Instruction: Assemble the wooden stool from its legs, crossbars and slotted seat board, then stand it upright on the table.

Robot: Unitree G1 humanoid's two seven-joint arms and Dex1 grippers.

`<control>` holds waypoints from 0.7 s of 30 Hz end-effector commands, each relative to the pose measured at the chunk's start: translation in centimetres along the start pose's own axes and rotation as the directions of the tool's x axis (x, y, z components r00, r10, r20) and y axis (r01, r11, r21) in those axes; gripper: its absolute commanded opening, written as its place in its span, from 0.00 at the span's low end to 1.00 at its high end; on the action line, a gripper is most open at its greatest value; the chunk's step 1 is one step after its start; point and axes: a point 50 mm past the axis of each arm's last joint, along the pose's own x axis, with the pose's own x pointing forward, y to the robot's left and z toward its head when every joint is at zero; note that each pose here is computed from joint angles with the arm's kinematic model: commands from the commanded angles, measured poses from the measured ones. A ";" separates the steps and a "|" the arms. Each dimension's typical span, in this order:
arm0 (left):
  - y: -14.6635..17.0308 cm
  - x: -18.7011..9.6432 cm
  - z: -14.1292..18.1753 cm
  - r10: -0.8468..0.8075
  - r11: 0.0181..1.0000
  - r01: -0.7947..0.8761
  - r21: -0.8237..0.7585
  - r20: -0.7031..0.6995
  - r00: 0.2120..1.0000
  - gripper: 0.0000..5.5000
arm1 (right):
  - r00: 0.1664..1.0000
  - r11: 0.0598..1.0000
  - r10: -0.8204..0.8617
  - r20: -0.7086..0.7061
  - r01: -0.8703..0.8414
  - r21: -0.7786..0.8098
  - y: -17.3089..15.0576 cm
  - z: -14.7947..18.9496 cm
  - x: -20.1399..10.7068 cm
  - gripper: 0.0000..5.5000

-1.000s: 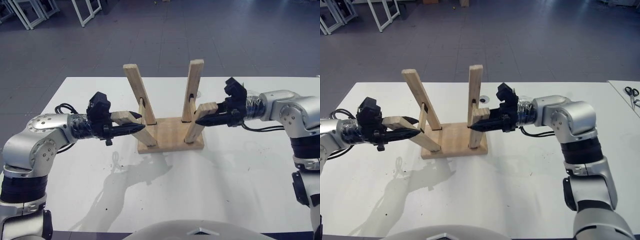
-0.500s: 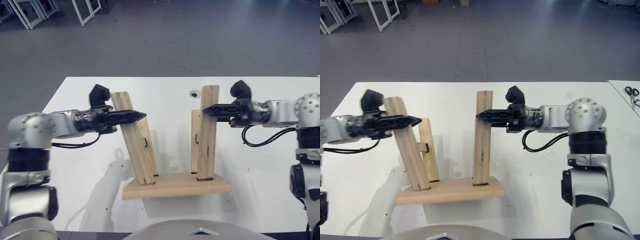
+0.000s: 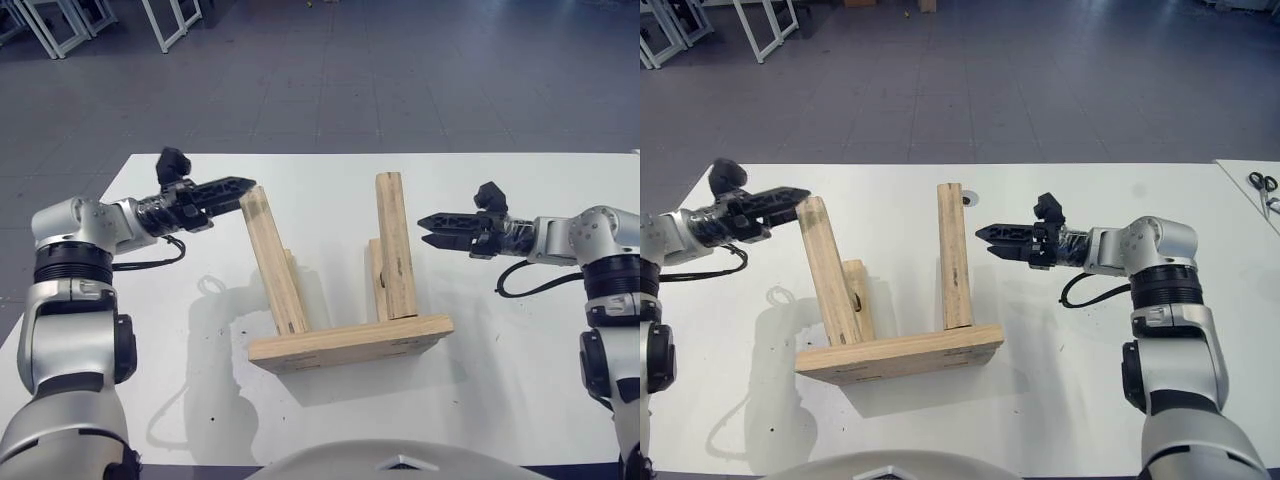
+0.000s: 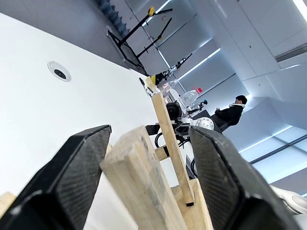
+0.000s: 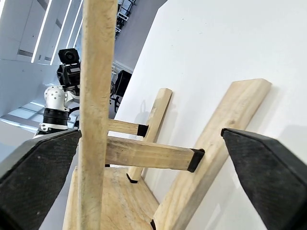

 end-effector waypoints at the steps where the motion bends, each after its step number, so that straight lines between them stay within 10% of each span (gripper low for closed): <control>1: 1.1 -3.7 -0.3 0.196 0.976 -0.195 0.091 0.002 0.981 0.54 | 0.999 0.997 -0.033 0.032 0.035 -0.067 0.1 -0.1 -2.2 1.00; 5: 2.3 -7.9 -2.0 0.439 0.859 -0.428 0.281 0.025 0.898 0.54 | 0.993 0.949 -0.101 -0.052 0.081 -0.304 1.0 -1.9 -3.6 1.00; 9: -3.2 -8.9 -7.8 0.420 0.751 -0.249 0.611 -0.152 0.895 0.54 | 0.914 0.671 -0.299 -0.275 -0.003 -0.742 1.8 -6.3 -5.9 1.00; 13: -5.0 -9.5 -14.7 0.533 0.762 -0.037 0.646 -0.593 0.604 0.54 | 0.799 0.577 -0.400 -0.449 -0.161 -0.800 2.2 -9.1 -7.7 1.00; 21: -8.5 -5.3 -15.9 0.402 0.728 0.241 0.641 -0.685 0.608 0.54 | 0.814 0.473 -0.283 -0.508 -0.342 -0.812 4.7 -9.9 -4.4 1.00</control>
